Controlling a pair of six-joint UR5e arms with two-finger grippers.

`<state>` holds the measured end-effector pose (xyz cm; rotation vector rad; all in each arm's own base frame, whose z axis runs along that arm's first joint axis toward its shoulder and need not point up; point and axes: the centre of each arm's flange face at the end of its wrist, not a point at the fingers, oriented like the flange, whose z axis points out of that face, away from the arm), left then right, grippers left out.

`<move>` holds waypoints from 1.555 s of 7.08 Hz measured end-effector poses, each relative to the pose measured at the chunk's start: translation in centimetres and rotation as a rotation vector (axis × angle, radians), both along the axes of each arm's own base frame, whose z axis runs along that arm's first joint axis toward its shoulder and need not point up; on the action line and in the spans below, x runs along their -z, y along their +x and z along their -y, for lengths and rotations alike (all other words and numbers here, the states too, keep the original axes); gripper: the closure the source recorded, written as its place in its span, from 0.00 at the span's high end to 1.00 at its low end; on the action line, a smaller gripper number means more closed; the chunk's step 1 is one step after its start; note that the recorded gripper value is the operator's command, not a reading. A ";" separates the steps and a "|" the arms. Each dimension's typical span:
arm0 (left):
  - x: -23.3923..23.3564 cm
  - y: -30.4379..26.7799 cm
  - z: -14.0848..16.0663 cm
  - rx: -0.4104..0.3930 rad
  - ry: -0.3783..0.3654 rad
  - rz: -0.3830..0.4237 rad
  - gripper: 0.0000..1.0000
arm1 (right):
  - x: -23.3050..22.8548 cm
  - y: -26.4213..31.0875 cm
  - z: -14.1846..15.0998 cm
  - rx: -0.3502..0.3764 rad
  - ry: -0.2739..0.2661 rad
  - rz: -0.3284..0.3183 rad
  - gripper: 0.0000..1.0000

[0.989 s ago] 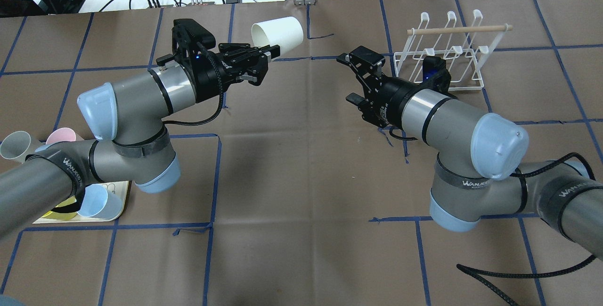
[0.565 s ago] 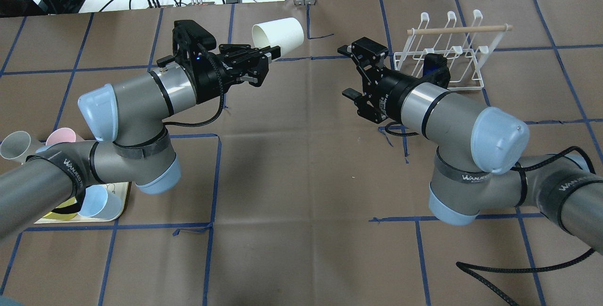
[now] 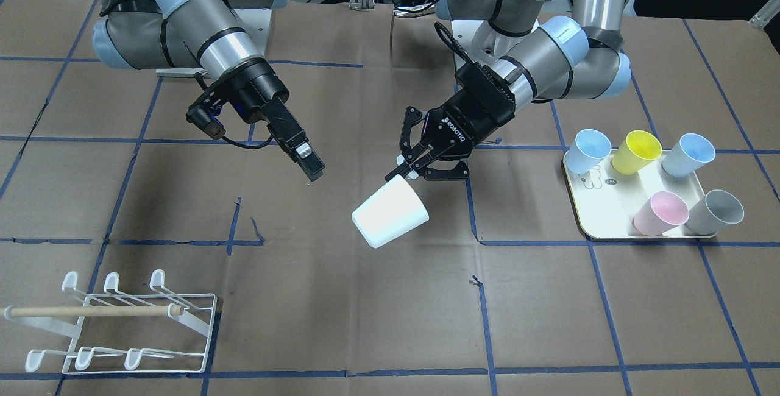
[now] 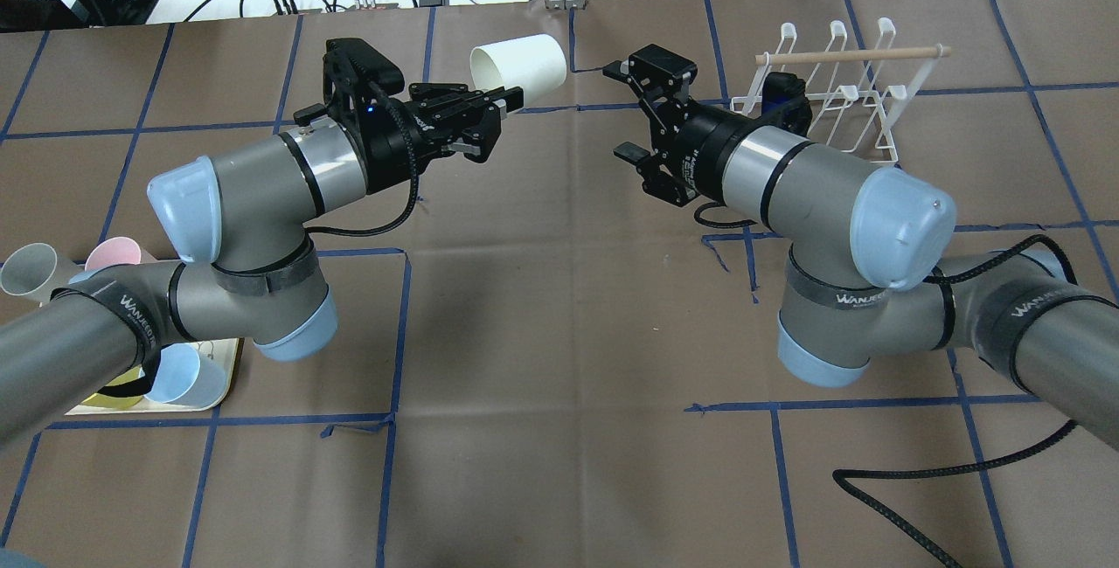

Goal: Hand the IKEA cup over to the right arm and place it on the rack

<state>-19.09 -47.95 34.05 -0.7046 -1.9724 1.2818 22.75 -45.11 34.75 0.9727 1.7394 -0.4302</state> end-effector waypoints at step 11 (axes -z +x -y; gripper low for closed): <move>0.0 -0.5 -0.2 0.006 0.011 -0.007 0.03 | 1.8 5.1 6.6 -0.090 0.014 0.006 1.00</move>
